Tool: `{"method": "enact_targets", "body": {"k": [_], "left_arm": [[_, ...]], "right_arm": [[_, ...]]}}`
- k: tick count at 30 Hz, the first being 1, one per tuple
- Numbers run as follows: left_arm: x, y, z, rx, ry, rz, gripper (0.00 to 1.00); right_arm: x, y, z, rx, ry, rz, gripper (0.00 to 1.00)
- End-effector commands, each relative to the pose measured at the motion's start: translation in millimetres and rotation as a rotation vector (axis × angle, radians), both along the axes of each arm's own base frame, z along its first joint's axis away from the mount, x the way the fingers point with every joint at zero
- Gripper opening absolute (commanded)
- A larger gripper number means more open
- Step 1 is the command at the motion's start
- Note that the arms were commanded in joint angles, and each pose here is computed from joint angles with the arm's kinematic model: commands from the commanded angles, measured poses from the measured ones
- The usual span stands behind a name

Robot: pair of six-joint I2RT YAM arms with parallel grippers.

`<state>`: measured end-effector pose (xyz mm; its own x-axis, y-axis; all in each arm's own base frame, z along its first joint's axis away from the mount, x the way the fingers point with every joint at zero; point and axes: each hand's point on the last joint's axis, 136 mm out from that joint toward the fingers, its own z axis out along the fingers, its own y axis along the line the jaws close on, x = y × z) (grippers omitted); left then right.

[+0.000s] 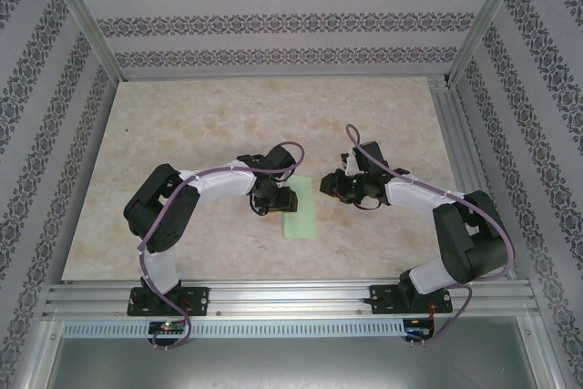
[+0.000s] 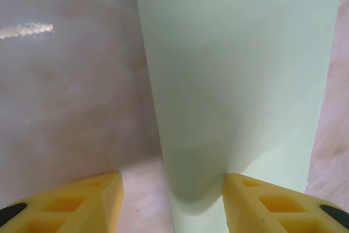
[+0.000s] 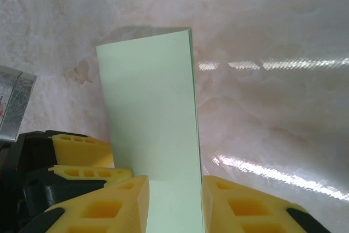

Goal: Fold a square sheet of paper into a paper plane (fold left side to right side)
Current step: First fold in half a square sheet of paper at the center of the table.

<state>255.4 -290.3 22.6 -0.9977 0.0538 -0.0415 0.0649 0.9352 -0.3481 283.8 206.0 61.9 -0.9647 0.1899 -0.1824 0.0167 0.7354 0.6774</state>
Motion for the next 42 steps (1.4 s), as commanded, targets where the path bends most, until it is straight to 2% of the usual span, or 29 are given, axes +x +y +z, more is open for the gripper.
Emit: {"method": "enact_targets", "body": {"k": [1,24,42], "left_arm": [[-2,-10,-15,0.006,0.003,-0.031,0.53],[-4,-15,-21,-0.005,0.034,-0.016,0.54],[-3,-17,-22,-0.006,0.041,-0.018,0.54]], "right_arm": [[-1,7,1,0.005,0.005,0.001,0.30],[-18,23,-10,0.006,0.053,0.032,0.27],[-13,12,-1,-0.036,0.017,-0.018,0.25]]}}
